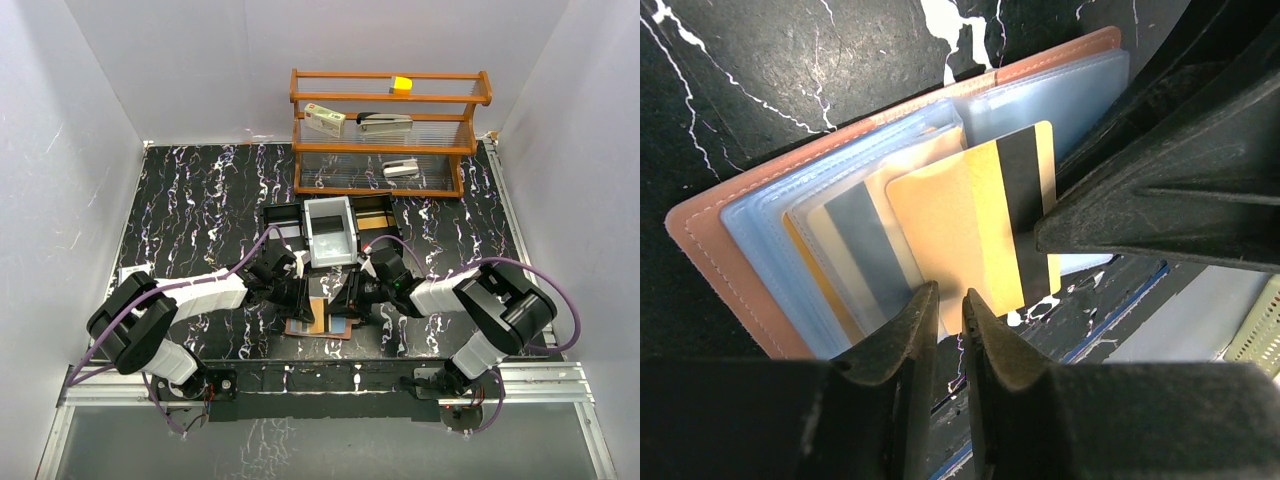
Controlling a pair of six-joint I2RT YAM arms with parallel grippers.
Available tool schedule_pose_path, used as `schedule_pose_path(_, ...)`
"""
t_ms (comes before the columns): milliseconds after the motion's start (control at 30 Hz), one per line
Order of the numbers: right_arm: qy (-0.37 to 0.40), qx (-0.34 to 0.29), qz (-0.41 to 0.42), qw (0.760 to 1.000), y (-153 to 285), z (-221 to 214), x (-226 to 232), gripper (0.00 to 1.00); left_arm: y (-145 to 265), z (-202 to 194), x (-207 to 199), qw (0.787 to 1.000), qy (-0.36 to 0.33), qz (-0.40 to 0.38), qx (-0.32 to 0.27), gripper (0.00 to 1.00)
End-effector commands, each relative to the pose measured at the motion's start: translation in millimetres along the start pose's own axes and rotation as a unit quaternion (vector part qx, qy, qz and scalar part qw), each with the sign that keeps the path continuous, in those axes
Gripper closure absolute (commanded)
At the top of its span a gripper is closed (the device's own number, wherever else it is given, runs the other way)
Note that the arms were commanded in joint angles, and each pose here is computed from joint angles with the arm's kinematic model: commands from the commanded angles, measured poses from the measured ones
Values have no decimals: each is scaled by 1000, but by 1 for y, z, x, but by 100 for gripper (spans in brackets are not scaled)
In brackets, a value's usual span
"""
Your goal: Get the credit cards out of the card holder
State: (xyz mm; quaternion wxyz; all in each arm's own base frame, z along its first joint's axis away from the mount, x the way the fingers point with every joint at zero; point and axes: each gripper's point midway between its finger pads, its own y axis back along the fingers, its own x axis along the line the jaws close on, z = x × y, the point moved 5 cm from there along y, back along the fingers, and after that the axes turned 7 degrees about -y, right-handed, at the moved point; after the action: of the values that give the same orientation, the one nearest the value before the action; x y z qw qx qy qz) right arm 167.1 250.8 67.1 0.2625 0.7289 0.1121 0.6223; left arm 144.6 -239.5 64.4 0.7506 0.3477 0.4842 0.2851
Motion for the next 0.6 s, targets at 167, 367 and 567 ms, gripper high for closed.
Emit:
schedule_pose_path(167,38,0,26,999,-10,2,17,84,-2,-22,19,998,12,46,33,84)
schedule_pose_path(367,38,7,33,999,-14,-2,17,86,-1,-22,19,998,10,48,34,84)
schedule_pose_path(567,54,-22,0,998,-10,4,15,100,1,-22,20,998,8,52,33,84)
